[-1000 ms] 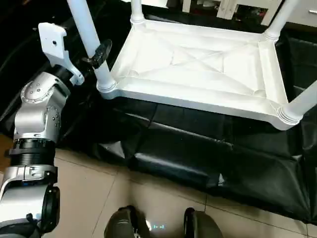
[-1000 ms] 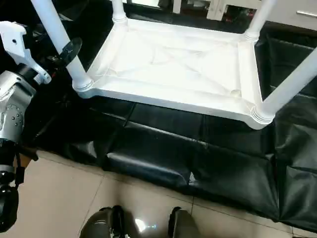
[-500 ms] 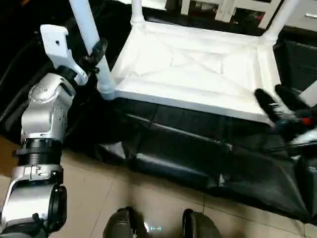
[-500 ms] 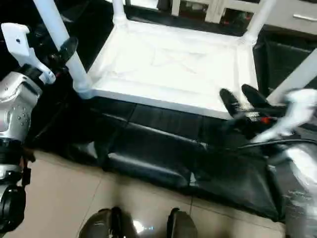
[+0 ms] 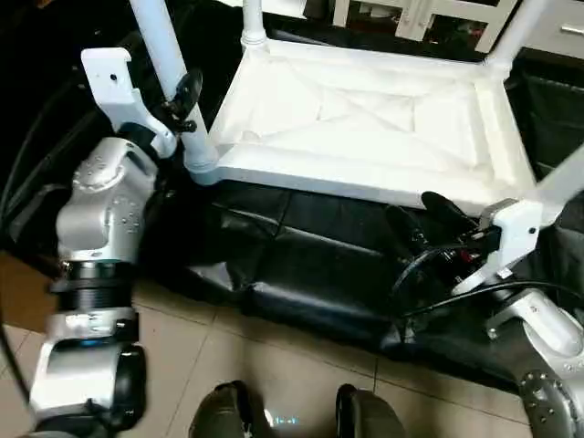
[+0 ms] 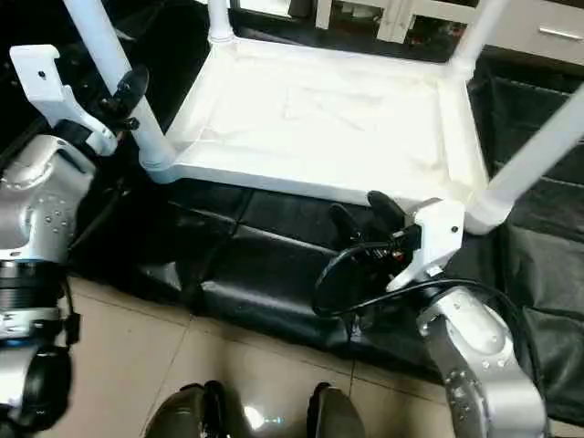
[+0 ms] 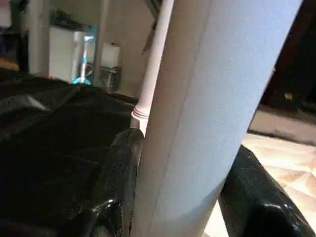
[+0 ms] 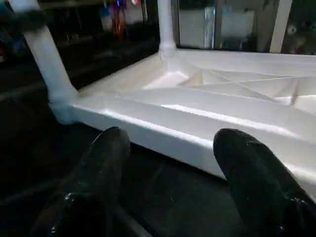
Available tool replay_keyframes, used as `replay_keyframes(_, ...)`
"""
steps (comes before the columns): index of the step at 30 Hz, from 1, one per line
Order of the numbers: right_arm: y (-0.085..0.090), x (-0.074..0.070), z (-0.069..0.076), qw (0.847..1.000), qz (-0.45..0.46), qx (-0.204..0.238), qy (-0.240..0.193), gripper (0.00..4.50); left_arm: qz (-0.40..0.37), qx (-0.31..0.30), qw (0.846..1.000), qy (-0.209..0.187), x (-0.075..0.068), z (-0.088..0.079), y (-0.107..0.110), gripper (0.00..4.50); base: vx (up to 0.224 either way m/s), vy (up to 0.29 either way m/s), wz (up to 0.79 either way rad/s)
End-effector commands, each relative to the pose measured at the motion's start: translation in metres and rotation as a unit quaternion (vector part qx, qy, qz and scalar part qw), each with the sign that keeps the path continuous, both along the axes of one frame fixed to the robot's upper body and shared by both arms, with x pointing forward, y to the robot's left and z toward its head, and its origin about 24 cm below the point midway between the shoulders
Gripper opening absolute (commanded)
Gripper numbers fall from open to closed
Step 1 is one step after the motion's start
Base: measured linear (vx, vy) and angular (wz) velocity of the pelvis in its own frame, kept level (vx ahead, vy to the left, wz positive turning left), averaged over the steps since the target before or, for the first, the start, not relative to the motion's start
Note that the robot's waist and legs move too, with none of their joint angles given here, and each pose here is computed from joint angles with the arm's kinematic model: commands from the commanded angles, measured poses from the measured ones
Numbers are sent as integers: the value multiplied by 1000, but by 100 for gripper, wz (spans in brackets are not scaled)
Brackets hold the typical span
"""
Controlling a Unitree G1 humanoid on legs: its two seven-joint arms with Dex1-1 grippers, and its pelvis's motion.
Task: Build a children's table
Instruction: Flip table
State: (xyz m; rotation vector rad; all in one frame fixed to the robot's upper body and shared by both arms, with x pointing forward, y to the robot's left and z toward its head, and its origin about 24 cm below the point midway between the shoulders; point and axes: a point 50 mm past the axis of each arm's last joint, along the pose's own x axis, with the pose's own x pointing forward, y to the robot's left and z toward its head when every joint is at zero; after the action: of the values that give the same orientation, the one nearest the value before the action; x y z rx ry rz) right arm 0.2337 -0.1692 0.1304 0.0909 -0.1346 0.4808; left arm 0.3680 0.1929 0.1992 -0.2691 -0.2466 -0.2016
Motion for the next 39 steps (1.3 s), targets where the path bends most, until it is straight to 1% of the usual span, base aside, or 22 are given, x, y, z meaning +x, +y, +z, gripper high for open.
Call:
replay_keyframes(1,0,-4,4,1000,-6,0,-15,312,2,-182,983,9,0,-1,9,195,0,0,0)
replay_keyframes(2,0,-5,4,1000,-8,1,-16,312,2,-208,978,16,1,-3,9,195,0,0,0)
replay_keyframes(4,-1,-5,4,1000,-11,0,-18,312,0,-232,972,26,1,-6,9,195,0,0,0)
replay_keyframes(5,-2,-5,4,1000,-18,-1,-21,312,-11,-251,967,41,1,-12,6,195,0,0,0)
replay_keyframes(9,-4,-2,7,999,-33,6,-29,312,-39,-268,961,61,-2,-23,-1,195,0,0,0)
replay_keyframes(11,-6,1,13,998,-46,14,-39,312,-43,-252,964,72,-4,-29,-5,195,0,0,0)
replay_keyframes(14,-6,9,25,996,-61,28,-60,312,-53,-269,958,87,-6,-34,-13,192,0,0,0)
replay_keyframes(15,-6,9,25,996,-61,28,-60,312,-53,-269,958,87,-6,-34,-13,192,0,0,0)
replay_keyframes(18,-6,16,36,993,-77,37,-80,312,-71,-276,953,98,-9,-39,-20,192,0,0,0)
replay_keyframes(19,-7,26,48,989,-104,50,-97,312,-83,-281,950,111,-12,-45,-26,191,0,0,0)
replay_keyframes(21,-11,40,57,982,-147,70,-98,312,-84,-285,947,121,-15,-51,-29,191,0,0,0)
replay_keyframes(23,-16,53,67,972,-187,106,-99,312,-86,-292,945,123,-16,-53,-32,191,0,0,0)
replay_keyframes(24,-20,60,70,966,-201,134,-89,312,-87,-293,944,125,-17,-54,-34,191,0,0,0)
replay_keyframes(25,-21,63,71,963,-207,149,-83,338,-88,-293,944,126,-17,-54,-35,191,0,0,0)
replay_keyframes(27,-24,70,76,954,-207,198,-83,344,-87,-297,942,126,-18,-54,-35,191,0,0,0)
replay_keyframes(28,-24,76,79,948,-200,235,-77,344,-87,-297,943,126,-20,-54,-36,191,0,0,0)
replay_keyframes(29,-23,84,84,942,-183,271,-71,360,-88,-299,942,125,-21,-54,-36,191,0,0,0)
replay_keyframes(30,-23,84,84,942,-183,271,-71,373,-88,-299,942,125,-21,-54,-36,191,0,0,0)
replay_keyframes(31,-20,88,86,942,-161,287,-65,382,-89,-298,942,124,-22,-54,-36,191,0,0,0)
replay_keyframes(33,-15,103,90,937,-131,320,-44,392,-90,-294,943,124,-23,-54,-36,191,0,0,0)
replay_keyframes(35,-9,109,93,937,-96,334,-33,425,-91,-292,944,124,-24,-54,-36,191,0,0,0)
replay_keyframes(39,-5,118,99,933,-65,352,-28,445,-98,-289,944,125,-26,-53,-39,191,0,0,0)
